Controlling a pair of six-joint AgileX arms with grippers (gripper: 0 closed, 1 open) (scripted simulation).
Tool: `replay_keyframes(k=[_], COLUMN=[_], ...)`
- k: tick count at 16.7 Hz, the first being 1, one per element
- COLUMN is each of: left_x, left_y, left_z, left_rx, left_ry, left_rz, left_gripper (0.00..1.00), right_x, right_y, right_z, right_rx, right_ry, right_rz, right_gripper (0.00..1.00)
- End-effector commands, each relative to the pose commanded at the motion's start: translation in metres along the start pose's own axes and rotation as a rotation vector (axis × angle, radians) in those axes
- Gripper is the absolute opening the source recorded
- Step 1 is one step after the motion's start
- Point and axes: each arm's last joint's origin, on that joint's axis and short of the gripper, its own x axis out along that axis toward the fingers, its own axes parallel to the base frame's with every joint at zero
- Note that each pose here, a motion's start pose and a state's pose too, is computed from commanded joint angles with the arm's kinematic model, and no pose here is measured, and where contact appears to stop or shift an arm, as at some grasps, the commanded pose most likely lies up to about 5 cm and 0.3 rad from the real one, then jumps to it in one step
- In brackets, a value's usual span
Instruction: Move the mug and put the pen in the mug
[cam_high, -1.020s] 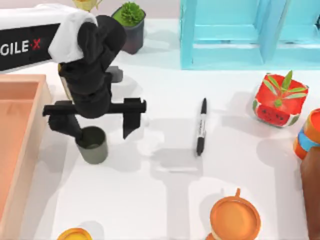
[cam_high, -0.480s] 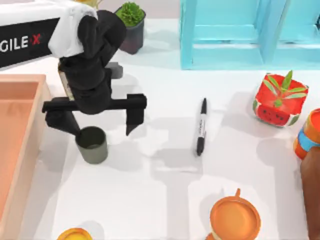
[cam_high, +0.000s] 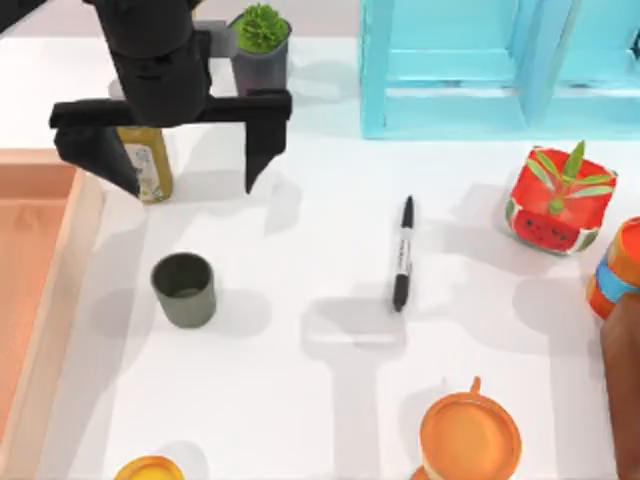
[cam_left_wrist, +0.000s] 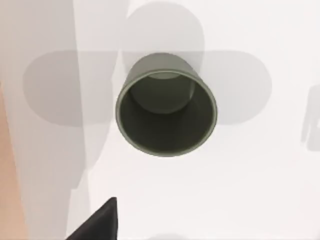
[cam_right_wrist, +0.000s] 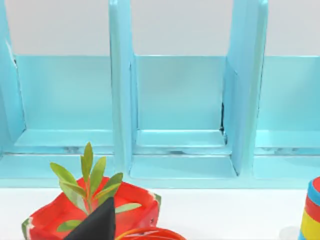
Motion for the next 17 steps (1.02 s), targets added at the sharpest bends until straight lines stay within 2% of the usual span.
replay_keyframes(k=[4,10,13,17], left_x=[-0.036,-0.034,-0.02,0.038], left_y=[0.003,0.001,-0.024,-0.083], left_z=[-0.009,-0.005,0.012,0.042], left_rx=[0.004,0.0,0.018,0.076], left_ry=[-0.015,-0.016,-0.019,0.018], left_rz=[-0.005,-0.01,-0.039,-0.08], left_gripper=[1.0,1.0,1.0,1.0], right_x=[0.0,0.0,0.0,0.0], right_y=[0.0,0.0,0.0,0.0], right_z=[0.0,0.0,0.0,0.0], right_rx=[0.0,0.0,0.0,0.0], right_ry=[0.0,0.0,0.0,0.0], right_rz=[0.0,0.0,0.0,0.0], right_gripper=[1.0,1.0,1.0,1.0])
